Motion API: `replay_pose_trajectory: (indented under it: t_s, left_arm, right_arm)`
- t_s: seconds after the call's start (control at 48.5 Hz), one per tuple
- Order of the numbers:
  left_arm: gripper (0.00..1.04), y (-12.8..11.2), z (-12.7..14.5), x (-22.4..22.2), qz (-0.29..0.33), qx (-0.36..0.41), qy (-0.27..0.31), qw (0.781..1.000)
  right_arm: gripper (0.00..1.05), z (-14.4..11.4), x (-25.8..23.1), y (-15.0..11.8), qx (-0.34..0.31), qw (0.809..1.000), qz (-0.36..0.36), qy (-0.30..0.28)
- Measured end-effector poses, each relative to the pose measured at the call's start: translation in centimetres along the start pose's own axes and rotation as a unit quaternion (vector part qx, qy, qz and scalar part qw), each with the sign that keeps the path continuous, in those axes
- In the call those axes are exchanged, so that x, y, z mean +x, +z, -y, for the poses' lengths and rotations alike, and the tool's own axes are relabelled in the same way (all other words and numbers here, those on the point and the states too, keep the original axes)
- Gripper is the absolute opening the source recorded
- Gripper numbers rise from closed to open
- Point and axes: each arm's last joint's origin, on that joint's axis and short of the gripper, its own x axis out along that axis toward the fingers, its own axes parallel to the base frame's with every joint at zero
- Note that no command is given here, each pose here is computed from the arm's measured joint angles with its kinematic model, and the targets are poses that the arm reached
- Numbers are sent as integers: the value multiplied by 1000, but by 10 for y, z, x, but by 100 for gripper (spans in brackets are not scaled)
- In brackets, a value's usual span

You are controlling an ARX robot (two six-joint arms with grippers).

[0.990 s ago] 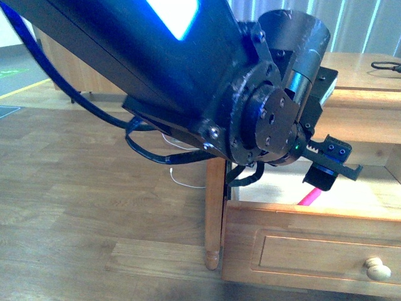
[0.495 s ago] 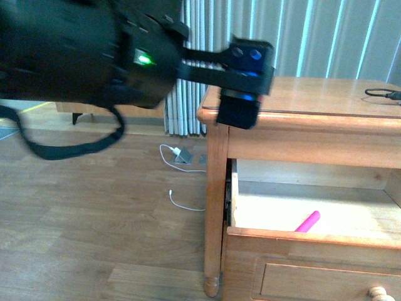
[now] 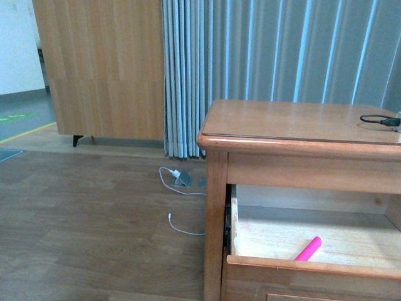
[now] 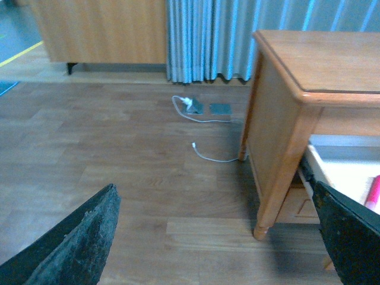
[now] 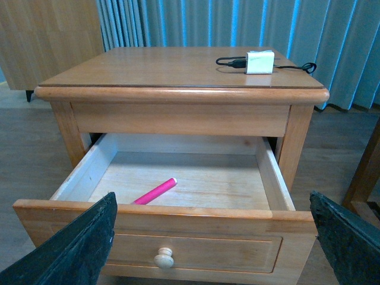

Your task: Place pink marker in drawer with both arms

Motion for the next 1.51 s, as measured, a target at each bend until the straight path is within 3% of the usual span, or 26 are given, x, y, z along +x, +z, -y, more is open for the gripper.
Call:
replay_pose_trajectory:
  t_s: [0.206,0.433,0.515,0.742,0.887,1.505]
  left_arm:
    - [99,-56,-38,-33,-44,-66,99,992]
    - [97,-57,-41,-35,-33,-72,102,992]
    - [77,-62,-39,-35,30,-27,17,999]
    - [29,-76,-27,-33,30,-6,9,1000]
    - [4,-80,-27,-33,31,-4,10,999]
    - [4,-90,-27,-34,42,-1,10,999]
  right_arm:
    - [96,0,0,0,0,1000,0,0]
    - [96,0,0,0,0,1000,0,0]
    - [96,0,0,0,0,1000,0,0]
    - [96,0,0,0,0,1000,0,0]
    - [96,0,0,0,0,1000,0,0]
    - [96,0,0,0,0,1000,0,0]
